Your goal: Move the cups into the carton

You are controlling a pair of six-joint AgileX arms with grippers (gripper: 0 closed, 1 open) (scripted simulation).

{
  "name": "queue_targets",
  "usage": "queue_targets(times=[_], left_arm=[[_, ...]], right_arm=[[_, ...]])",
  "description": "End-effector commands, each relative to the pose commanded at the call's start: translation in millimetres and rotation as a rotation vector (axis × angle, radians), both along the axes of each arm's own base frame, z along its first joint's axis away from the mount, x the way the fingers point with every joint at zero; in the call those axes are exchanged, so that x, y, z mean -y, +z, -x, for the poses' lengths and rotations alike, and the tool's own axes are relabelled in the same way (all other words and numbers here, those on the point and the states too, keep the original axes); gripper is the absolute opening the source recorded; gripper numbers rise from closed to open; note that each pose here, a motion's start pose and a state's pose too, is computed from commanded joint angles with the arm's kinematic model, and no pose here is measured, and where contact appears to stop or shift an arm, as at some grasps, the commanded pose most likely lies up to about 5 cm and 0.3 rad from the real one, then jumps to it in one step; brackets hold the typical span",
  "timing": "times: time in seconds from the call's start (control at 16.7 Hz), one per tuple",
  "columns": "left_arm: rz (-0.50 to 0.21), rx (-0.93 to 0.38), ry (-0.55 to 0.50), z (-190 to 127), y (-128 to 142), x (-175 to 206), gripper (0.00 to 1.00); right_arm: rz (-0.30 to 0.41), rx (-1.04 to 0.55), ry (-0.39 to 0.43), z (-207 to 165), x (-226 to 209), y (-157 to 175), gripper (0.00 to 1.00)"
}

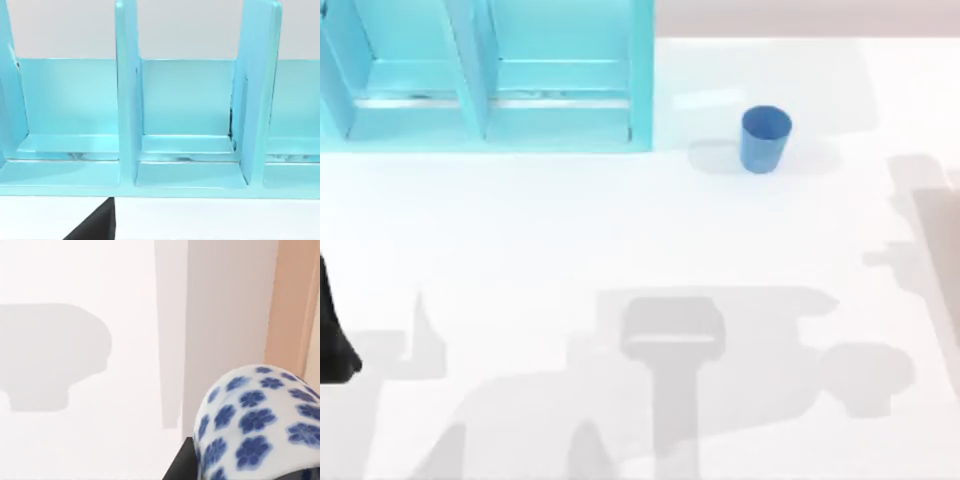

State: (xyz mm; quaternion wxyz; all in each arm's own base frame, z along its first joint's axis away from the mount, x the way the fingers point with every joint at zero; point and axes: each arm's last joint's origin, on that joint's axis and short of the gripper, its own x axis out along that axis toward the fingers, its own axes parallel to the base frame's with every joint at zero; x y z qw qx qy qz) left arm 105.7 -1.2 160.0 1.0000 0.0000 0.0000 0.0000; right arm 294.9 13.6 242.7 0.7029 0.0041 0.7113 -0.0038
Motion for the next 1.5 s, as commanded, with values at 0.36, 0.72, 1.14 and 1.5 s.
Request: queue_targets(times=[0.36,0.72,1.14,1.5], left_arm=[[0.0,0.0,0.0,0.0,0.0,0.0,1.0],[0.0,0.0,0.0,0.0,0.0,0.0,1.0],[0.0,0.0,0.0,0.0,0.0,0.0,1.0],[0.0,0.0,0.0,0.0,0.0,0.0,1.0]], right_arm=[[-0.008,-0.017,-0.001,27.5,100.3,19.6,0.0],[-0.004,0.01,0.001,75.2,159.6,38.8,0.0],[-0.003,0.011,0.004,76.0,160.8,34.5,0.0],[-0.001,0.015,0.001,77.1,161.1,-18.5,0.0]])
